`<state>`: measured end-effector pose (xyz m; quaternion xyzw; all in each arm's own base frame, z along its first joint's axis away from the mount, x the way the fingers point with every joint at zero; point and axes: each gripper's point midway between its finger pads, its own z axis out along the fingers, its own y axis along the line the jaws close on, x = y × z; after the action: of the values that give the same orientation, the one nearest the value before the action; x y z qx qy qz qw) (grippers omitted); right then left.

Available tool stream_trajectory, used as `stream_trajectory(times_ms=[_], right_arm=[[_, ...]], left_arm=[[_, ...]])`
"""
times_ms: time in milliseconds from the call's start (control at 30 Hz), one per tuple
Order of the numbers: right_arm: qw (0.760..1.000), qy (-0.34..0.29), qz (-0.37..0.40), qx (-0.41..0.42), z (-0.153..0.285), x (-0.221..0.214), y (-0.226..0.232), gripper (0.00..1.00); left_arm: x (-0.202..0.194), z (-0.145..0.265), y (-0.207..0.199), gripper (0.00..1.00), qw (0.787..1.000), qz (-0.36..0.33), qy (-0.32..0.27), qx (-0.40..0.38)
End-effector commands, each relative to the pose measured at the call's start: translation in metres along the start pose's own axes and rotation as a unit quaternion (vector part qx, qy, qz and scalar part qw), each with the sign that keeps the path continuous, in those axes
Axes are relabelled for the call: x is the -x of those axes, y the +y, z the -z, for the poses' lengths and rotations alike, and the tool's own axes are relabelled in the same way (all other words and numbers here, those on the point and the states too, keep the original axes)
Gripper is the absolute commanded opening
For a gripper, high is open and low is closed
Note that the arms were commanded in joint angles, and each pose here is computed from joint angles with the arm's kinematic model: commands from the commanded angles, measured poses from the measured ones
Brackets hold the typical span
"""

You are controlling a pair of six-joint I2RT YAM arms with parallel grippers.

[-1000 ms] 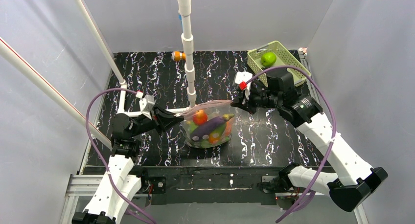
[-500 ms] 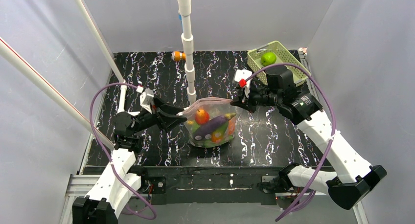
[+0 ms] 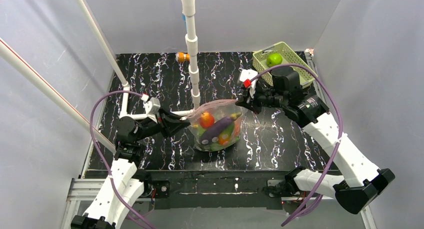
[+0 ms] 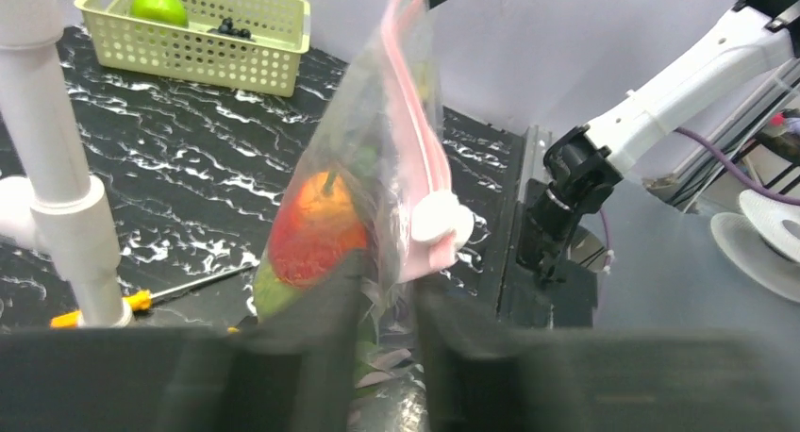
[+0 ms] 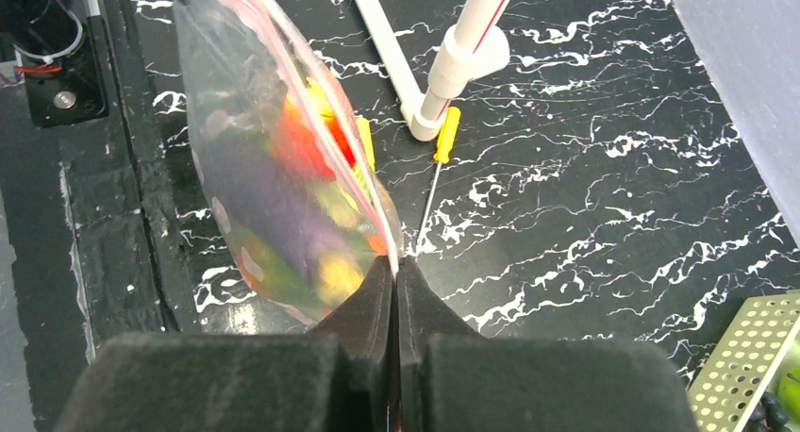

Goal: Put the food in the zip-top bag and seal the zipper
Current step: Adjust the zipper food storage bag at the center of the board, then zip the zipper food storage bag at the center of the board.

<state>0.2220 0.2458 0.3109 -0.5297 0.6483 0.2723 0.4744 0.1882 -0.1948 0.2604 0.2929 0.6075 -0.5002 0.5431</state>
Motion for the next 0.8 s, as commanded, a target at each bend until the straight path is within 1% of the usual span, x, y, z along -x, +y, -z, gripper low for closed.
stream_trajectory(times_ms=[0, 67, 133, 200, 267, 333, 367, 400, 433, 467, 533, 600, 633, 767], right_arm=[[0.998, -0.051, 0.018, -0.023, 0.011, 0.03, -0.006, 0.02], [0.998, -0.057, 0.014, -0.016, 0.011, 0.033, -0.004, 0.02], [0.998, -0.063, 0.014, -0.011, 0.01, 0.035, -0.002, 0.03], [0.998, -0.063, 0.013, -0.008, 0.01, 0.035, -0.001, 0.04], [0.998, -0.06, 0.012, -0.01, 0.01, 0.034, -0.002, 0.04], [0.998, -0.058, 0.011, -0.012, 0.009, 0.033, -0.003, 0.05], [0.998, -0.058, 0.008, -0.015, 0.009, 0.034, -0.005, 0.12], [0.998, -0.061, 0.001, -0.028, 0.008, 0.035, -0.009, 0.23], [0.996, -0.065, -0.013, -0.055, 0.008, 0.039, -0.019, 0.44], [0.994, -0.069, -0.027, -0.081, 0.008, 0.043, -0.029, 0.63], [0.991, -0.075, -0.034, -0.103, 0.007, 0.053, -0.036, 0.86], [0.992, -0.078, -0.006, -0.099, 0.002, 0.065, -0.027, 0.96], [0.992, -0.079, 0.019, -0.095, -0.002, 0.072, -0.019, 0.98], [0.988, -0.1, 0.117, -0.033, -0.023, 0.105, 0.028, 0.98]], left_arm=[[0.012, -0.008, 0.01, 0.35, 1.0, 0.014, -0.016, 0.011], [0.017, -0.013, 0.01, 0.36, 0.999, 0.028, -0.018, -0.003], [0.019, -0.018, 0.011, 0.34, 0.999, 0.041, -0.024, -0.017], [0.02, -0.018, 0.009, 0.34, 0.998, 0.041, -0.031, -0.025], [0.018, -0.016, 0.007, 0.32, 0.999, 0.034, -0.025, -0.024], [0.017, -0.014, 0.002, 0.2, 0.999, 0.019, -0.022, -0.031], [0.017, -0.013, 0.0, 0.09, 0.999, 0.014, -0.022, -0.034], [0.016, -0.012, -0.002, 0.02, 0.999, 0.008, -0.02, -0.035], [0.014, -0.011, -0.003, 0.0, 0.999, 0.004, -0.015, -0.035], [0.013, -0.01, -0.004, 0.0, 0.999, 0.001, -0.01, -0.035], [0.012, -0.008, -0.007, 0.0, 0.999, -0.004, -0.006, -0.04], [0.013, -0.007, -0.012, 0.0, 0.999, -0.006, -0.003, -0.049], [0.013, -0.007, -0.013, 0.0, 0.999, -0.004, -0.002, -0.052], [0.014, -0.008, -0.012, 0.0, 0.999, 0.006, 0.0, -0.051]])
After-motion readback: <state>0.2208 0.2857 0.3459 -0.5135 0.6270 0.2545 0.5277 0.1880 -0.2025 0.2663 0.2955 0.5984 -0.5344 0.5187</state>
